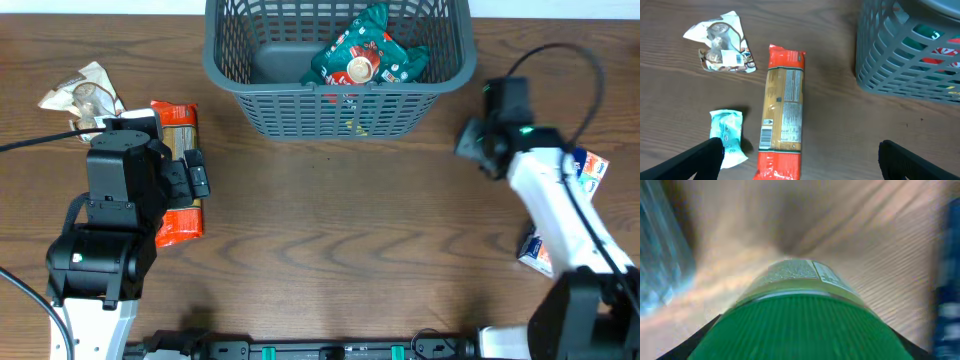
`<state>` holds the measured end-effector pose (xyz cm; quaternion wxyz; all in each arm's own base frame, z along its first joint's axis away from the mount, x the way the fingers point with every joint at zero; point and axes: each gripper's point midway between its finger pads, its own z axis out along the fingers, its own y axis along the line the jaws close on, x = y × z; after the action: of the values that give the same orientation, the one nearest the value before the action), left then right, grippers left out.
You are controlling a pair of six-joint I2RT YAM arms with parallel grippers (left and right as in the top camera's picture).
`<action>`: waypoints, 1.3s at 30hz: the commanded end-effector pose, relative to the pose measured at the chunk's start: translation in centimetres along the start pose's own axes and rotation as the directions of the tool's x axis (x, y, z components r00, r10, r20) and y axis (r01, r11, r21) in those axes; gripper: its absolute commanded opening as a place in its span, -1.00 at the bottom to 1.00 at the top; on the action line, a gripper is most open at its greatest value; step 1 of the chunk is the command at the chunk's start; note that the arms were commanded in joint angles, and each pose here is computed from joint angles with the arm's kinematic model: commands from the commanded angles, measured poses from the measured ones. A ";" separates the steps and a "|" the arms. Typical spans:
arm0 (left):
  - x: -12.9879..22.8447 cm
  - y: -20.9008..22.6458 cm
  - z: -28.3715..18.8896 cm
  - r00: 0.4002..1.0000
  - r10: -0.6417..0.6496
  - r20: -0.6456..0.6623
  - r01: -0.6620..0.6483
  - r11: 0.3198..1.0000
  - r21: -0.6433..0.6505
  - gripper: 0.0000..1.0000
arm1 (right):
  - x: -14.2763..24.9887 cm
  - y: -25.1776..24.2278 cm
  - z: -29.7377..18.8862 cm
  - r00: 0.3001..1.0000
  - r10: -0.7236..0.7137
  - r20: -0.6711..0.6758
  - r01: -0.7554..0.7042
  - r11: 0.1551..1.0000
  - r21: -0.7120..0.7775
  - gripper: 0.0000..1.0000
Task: Pack container
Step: 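Carry the jar with the right gripper and release it into the basket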
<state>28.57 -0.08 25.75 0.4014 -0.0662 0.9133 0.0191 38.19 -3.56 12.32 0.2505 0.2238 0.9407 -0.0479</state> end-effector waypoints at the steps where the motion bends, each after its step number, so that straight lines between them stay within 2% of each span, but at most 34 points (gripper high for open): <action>1: -0.7 0.2 -0.4 1.000 0.004 0.017 -0.004 1.000 -0.009 0.97 | -6.3 -2.8 -4.5 0.981 0.037 0.188 -0.048 0.997 0.054 -0.98; 4: -0.7 0.2 -0.4 1.000 0.004 0.017 -0.004 1.000 -0.009 0.97 | -10.4 -3.5 -8.2 0.953 0.019 0.301 -0.034 0.998 0.045 -0.98; 8: -0.7 0.2 -0.4 1.000 0.004 0.018 -0.004 1.000 -0.009 0.97 | -14.3 0.3 -14.4 0.894 -0.185 0.408 0.221 0.974 -0.042 -0.98; 14: -0.7 0.2 -0.4 1.000 0.004 0.018 -0.004 1.000 -0.009 0.97 | -16.7 5.3 -22.8 0.788 -0.339 0.514 0.425 0.904 -0.054 -0.99; 19: -0.7 0.2 -0.4 1.000 0.004 0.017 -0.004 1.000 -0.009 0.97 | -16.6 11.3 -25.9 0.691 -0.451 0.565 0.603 0.790 -0.107 -0.98; 25: -0.7 0.2 -0.4 1.000 0.004 0.017 -0.004 1.000 -0.009 0.97 | -14.1 19.0 -22.7 0.542 -0.609 0.579 0.816 0.546 -0.191 -0.98; 31: -0.7 0.2 -0.4 1.000 0.004 0.017 -0.004 1.000 -0.009 0.97 | -11.8 23.1 -16.9 0.546 -0.657 0.520 0.837 0.462 -0.295 -0.99; 39: -0.4 0.3 -0.4 1.000 0.005 0.006 -0.005 1.000 -0.010 0.97 | -7.8 25.8 -9.9 0.566 -0.722 0.398 0.809 0.394 -0.435 -0.98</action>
<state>28.50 -0.08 25.62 0.3984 -0.0658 0.9146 0.0195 51.60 16.18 26.08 0.3288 -0.2985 0.8924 0.0802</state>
